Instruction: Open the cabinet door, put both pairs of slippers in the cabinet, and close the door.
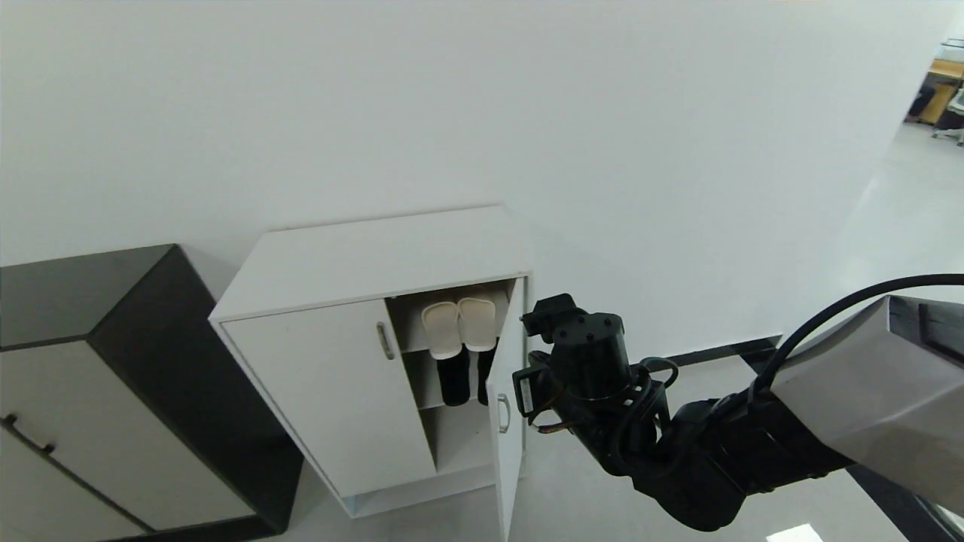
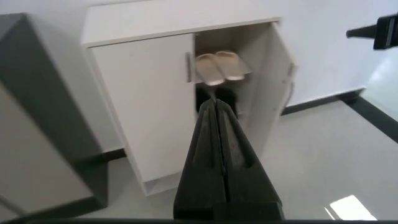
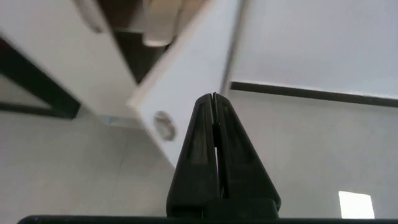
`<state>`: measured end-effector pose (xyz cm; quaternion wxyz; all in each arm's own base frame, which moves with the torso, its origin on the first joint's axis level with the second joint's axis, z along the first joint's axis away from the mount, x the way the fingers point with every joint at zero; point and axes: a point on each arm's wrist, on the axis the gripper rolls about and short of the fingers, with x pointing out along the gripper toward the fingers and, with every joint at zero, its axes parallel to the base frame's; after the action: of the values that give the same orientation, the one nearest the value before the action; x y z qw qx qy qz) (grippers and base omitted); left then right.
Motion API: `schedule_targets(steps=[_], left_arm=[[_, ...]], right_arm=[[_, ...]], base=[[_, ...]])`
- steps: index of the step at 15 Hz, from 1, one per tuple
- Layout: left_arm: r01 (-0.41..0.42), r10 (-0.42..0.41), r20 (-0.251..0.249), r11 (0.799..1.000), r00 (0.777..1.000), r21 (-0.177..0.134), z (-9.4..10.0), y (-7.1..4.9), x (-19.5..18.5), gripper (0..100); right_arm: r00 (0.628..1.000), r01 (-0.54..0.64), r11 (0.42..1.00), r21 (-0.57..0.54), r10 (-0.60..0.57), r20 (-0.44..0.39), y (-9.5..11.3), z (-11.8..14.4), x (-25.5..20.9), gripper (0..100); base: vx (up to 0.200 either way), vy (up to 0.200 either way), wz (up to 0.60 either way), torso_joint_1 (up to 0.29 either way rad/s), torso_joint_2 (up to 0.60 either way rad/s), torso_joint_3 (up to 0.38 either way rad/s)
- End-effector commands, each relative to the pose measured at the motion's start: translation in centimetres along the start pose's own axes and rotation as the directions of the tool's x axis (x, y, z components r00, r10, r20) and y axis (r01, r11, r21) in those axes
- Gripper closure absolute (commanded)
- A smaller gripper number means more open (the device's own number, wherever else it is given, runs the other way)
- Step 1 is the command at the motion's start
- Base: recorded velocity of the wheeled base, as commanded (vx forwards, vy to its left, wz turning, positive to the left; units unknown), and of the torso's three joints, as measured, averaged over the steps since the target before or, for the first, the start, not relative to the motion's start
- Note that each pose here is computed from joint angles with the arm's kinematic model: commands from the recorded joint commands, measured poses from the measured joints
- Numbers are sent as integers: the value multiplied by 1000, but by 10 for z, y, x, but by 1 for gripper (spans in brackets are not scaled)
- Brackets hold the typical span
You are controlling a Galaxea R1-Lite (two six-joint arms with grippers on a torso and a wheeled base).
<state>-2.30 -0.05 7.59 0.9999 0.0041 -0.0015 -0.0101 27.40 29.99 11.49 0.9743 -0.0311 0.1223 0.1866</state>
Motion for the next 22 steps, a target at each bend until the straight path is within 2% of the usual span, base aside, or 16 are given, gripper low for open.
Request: schedule_targets(steps=[1, 7, 8, 11, 12, 15, 22], left_arm=[[0, 0, -1, 1000, 1000, 0, 0, 0, 0, 100], [0, 0, -1, 1000, 1000, 0, 0, 0, 0, 100], [0, 0, -1, 1000, 1000, 0, 0, 0, 0, 100], [0, 0, -1, 1000, 1000, 0, 0, 0, 0, 100], [0, 0, -1, 1000, 1000, 0, 0, 0, 0, 100], [0, 0, -1, 1000, 1000, 0, 0, 0, 0, 100], [0, 0, -1, 1000, 1000, 0, 0, 0, 0, 100]], right_arm=[[1000, 2, 1000, 1, -2, -2, 0, -2, 1, 100], [999, -24, 1000, -12, 24, 21, -2, -7, 2, 100], [1000, -8, 999, -31, 9, 22, -7, -8, 5, 100], [997, 79, 995, -63, -79, 3, -40, -8, 13, 100], [995, 94, 993, -73, -95, -11, -47, -8, 11, 100], [982, 127, 983, -135, -144, -123, -68, -11, 1, 100], [964, 135, 977, -164, -167, -206, -68, -46, 30, 100]], base=[[0, 0, 0, 0, 0, 0], [0, 0, 0, 0, 0, 0], [0, 0, 0, 0, 0, 0], [0, 0, 0, 0, 0, 0], [0, 0, 0, 0, 0, 0], [0, 0, 0, 0, 0, 0], [0, 0, 0, 0, 0, 0]])
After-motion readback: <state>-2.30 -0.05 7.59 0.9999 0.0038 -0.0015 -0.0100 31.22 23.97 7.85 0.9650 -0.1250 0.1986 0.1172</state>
